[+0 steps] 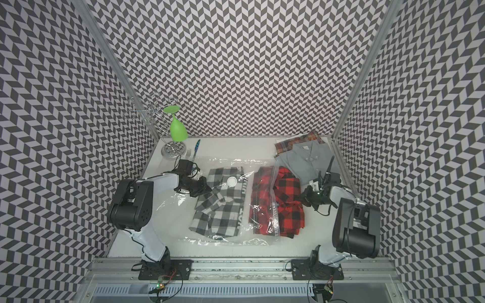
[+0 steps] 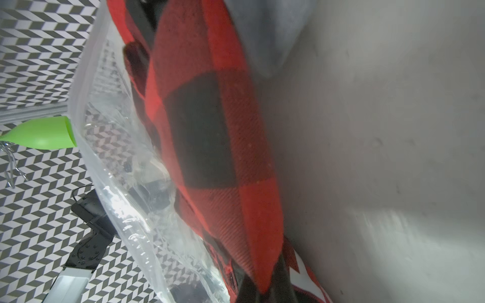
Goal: Take the shirt out of the vacuum bag
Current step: Take out the shirt from the vacuum bag.
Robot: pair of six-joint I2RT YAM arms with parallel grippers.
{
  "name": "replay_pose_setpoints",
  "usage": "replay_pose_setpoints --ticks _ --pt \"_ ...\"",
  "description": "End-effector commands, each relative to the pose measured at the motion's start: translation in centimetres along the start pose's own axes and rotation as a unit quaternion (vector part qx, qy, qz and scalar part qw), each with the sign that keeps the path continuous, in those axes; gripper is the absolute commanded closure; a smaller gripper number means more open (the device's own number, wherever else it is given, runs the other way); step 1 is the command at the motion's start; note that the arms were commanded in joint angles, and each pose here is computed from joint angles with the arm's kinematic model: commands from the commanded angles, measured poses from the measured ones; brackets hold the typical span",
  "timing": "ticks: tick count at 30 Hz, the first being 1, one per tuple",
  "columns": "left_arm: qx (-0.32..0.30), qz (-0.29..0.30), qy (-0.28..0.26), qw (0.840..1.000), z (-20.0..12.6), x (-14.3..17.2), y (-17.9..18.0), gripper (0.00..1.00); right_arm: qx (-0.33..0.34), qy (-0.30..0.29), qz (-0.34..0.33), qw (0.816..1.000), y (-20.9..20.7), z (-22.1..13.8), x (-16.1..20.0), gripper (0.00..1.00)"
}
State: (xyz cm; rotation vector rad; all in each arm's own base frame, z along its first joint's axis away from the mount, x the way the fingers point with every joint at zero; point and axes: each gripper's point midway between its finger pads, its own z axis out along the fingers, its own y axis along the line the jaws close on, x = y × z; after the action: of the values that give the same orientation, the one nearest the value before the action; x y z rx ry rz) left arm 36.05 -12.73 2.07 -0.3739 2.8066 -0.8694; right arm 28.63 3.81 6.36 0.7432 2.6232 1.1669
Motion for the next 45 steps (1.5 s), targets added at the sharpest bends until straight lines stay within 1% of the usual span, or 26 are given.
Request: replay_pose_setpoints --ticks 1,4,8,10,11,12,15,16,18,21,26,29,35,39,43,45 --pt "-0.137 -0.046 0.021 0.989 1.0 1.9 8.2 0.93 0.014 -0.029 0.013 0.999 -0.7 -1.5 -0.2 1.00" --pt "-0.132 -0.049 0.022 0.990 1.0 1.7 8.5 0.93 0.011 -0.030 0.022 0.999 -1.1 -1.5 0.5 1.00" --pt "-0.130 -0.055 0.024 0.990 1.1 1.4 9.1 0.94 -0.010 -0.013 0.047 0.999 -2.1 0.1 1.5 1.00" --pt "-0.130 -0.058 0.023 0.990 0.9 1.1 9.3 0.94 -0.004 -0.008 0.058 0.998 -3.0 0.8 1.9 1.00" --pt "-0.130 -0.059 0.021 0.989 0.7 0.9 9.5 0.94 0.001 -0.003 0.061 0.998 -3.3 1.1 2.0 0.94" --pt "-0.130 -0.060 0.018 0.990 0.5 0.7 9.6 0.94 0.004 0.000 0.062 0.998 -3.5 1.3 2.1 0.86" --pt "-0.132 -0.065 0.015 0.989 0.1 0.4 10.0 0.94 0.016 -0.004 0.059 0.998 -3.7 1.2 2.1 0.58" --pt "-0.133 -0.066 0.015 0.989 0.0 0.4 10.1 0.94 0.023 -0.007 0.057 0.998 -3.7 1.0 2.0 0.52" --pt "-0.133 -0.069 0.017 0.989 0.0 0.5 10.3 0.94 0.039 -0.020 0.053 0.998 -3.7 0.5 1.5 0.44" --pt "-0.128 -0.070 0.020 0.989 0.1 0.8 10.2 0.94 0.043 -0.044 0.039 0.997 -2.4 -0.7 0.2 0.39" --pt "-0.122 -0.070 0.021 0.990 0.1 1.0 10.0 0.94 0.066 -0.063 -0.014 0.996 1.6 -2.4 -1.0 0.38" --pt "-0.118 -0.069 0.023 0.990 0.2 1.1 9.9 0.94 0.075 -0.055 -0.045 0.995 4.0 -2.0 -0.5 0.38" --pt "-0.112 -0.068 0.022 0.991 0.2 0.9 9.6 0.94 0.101 -0.009 -0.109 0.989 7.5 2.0 2.0 0.38" --pt "-0.109 -0.068 0.021 0.992 0.0 0.9 9.4 0.94 0.122 0.010 -0.142 0.982 8.6 4.1 3.6 0.41" --pt "-0.106 -0.067 0.021 0.992 0.0 1.0 9.3 0.94 0.138 0.045 -0.179 0.973 9.7 6.6 5.9 0.43" --pt "-0.105 -0.067 0.022 0.992 0.0 1.0 9.3 0.94 0.140 0.056 -0.183 0.972 9.9 7.7 6.6 0.46"
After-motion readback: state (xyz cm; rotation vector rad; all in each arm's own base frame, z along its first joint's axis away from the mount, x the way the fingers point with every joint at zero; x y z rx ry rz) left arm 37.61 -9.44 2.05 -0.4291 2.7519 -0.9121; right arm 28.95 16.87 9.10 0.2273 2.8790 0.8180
